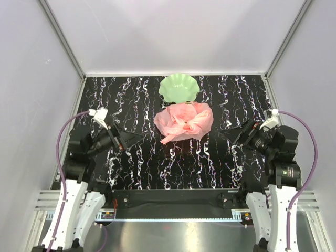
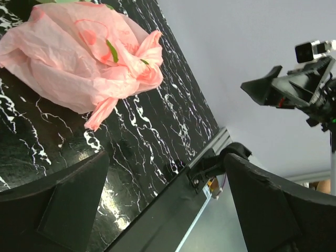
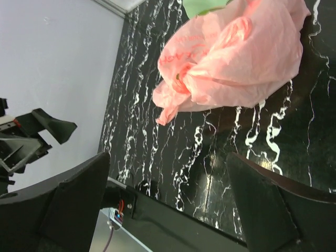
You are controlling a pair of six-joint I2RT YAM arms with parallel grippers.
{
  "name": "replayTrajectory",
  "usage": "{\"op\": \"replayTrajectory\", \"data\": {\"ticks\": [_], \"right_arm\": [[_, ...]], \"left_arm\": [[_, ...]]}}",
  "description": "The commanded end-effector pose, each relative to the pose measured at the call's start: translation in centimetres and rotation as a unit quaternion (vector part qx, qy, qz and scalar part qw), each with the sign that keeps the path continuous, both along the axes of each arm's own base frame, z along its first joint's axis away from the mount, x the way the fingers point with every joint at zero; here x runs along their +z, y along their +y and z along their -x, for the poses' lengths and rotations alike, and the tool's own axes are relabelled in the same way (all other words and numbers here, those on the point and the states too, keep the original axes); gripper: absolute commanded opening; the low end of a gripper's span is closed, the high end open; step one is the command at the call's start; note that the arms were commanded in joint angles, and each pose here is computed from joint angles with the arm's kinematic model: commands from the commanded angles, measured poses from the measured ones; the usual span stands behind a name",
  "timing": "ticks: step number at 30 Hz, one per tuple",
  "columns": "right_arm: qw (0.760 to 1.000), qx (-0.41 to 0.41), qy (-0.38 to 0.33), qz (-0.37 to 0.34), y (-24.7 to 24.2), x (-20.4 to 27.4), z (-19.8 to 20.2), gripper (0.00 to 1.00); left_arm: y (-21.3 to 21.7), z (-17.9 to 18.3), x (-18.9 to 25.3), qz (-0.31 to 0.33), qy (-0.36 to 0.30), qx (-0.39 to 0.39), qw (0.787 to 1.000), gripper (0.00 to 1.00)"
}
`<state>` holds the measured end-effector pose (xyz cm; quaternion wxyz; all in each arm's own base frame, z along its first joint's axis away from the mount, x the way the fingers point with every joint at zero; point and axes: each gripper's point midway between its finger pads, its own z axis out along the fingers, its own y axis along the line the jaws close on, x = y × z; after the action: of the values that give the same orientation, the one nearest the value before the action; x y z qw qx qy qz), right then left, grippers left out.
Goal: Untie the knot of the plastic bag and take out the fruit
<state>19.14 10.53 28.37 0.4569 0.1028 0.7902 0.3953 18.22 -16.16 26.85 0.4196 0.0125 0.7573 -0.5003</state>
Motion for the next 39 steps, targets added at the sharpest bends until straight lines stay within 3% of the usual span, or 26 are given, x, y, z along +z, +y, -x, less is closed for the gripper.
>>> {"op": "replayTrajectory", "data": {"ticks": [1, 5, 7, 11, 14, 24, 28, 32, 37, 39], "right_arm": [[1.000, 0.005, 0.011, 0.017, -0.1, -0.9, -0.2, 1.00], [0.999, 0.034, 0.032, -0.016, 0.8, -2.3, -0.8, 1.00], [0.999, 0.017, 0.045, -0.020, 0.4, -3.1, -1.7, 1.00], [0.995, 0.009, 0.102, -0.012, 0.0, -5.0, -3.5, 1.00], [0.994, 0.013, 0.104, -0.006, 0.8, -5.3, -4.4, 1.00], [0.982, 0.005, 0.178, 0.055, 4.0, -10.3, -6.8, 1.00], [0.982, 0.002, 0.177, 0.062, 3.9, -11.1, -6.6, 1.00], [0.980, 0.005, 0.188, 0.071, 3.7, -12.0, -6.1, 1.00], [0.981, 0.006, 0.183, 0.070, 3.8, -11.8, -6.4, 1.00], [0.980, 0.008, 0.186, 0.072, 3.9, -12.0, -6.5, 1.00]], "left_arm": [[-0.9, -0.6, 1.4, -0.010, -0.022, -0.023, 0.999, 0.99], [-3.8, -1.7, -0.4, -0.061, 0.016, -0.050, 0.997, 0.99], [-4.3, -3.3, -2.9, -0.125, 0.039, -0.031, 0.991, 0.99], [-5.6, -5.9, -3.1, -0.229, 0.007, 0.007, 0.973, 0.99], [-6.2, -8.3, -4.8, -0.300, 0.001, 0.029, 0.954, 0.99], [-10.3, -12.7, -6.9, -0.370, 0.025, 0.065, 0.926, 0.99], [-10.8, -13.2, -8.0, -0.399, 0.008, 0.041, 0.916, 0.86], [-12.6, -12.6, -9.4, -0.398, 0.002, -0.024, 0.917, 0.85], [-13.7, -12.7, -11.4, -0.400, 0.017, -0.047, 0.915, 0.79], [-14.0, -12.5, -11.6, -0.394, 0.017, -0.056, 0.917, 0.70]]}}
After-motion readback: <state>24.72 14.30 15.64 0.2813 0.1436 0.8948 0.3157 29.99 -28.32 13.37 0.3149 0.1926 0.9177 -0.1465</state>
